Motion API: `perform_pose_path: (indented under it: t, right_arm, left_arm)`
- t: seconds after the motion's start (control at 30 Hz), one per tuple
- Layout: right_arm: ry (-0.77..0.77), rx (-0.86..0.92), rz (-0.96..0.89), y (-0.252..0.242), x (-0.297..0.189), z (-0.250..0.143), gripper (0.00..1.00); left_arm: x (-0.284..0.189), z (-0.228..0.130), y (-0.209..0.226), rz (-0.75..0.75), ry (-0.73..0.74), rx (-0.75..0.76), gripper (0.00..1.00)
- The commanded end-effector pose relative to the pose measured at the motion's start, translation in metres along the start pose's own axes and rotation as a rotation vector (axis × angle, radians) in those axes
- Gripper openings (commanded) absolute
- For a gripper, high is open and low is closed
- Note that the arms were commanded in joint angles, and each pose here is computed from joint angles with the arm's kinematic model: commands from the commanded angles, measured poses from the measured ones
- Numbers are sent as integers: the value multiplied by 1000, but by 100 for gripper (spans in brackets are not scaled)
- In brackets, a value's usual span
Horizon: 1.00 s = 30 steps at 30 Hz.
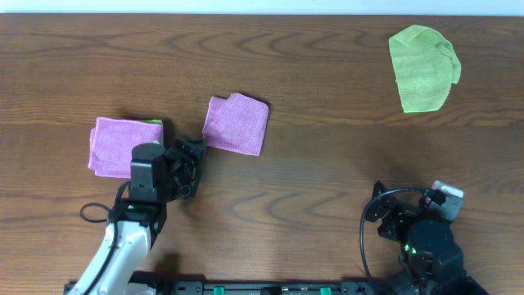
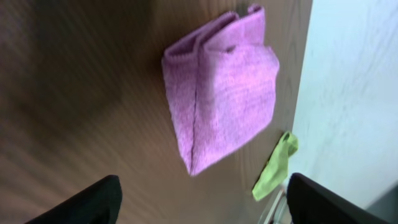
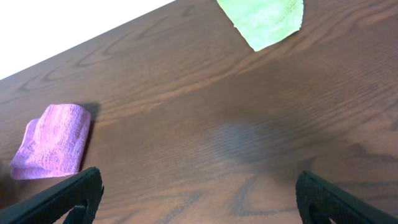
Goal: Fold the cloth
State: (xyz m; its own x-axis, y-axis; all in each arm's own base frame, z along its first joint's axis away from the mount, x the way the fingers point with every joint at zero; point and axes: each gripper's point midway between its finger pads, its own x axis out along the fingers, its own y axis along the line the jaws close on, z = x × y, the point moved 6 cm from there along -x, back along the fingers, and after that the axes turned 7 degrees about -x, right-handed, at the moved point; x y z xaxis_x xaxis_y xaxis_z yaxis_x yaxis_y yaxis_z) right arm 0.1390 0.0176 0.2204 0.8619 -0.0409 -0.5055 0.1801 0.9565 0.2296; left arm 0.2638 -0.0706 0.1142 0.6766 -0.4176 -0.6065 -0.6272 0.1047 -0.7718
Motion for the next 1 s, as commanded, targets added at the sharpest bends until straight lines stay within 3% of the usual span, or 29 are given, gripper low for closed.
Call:
perform_pose_path:
  t: [0.0,0.27,0.97]
  right_arm:
    - [-10,18,-17,-3,0,0,99]
    - [-10,18,-18,-3,0,0,99]
    - [-10,18,-17,-3,0,0,99]
  left_arm:
    - [12,5,4,10,-23,-35,89]
    - [42,13,8,-7,-19,-43,96]
    - [89,9,6,59,-8,55,93]
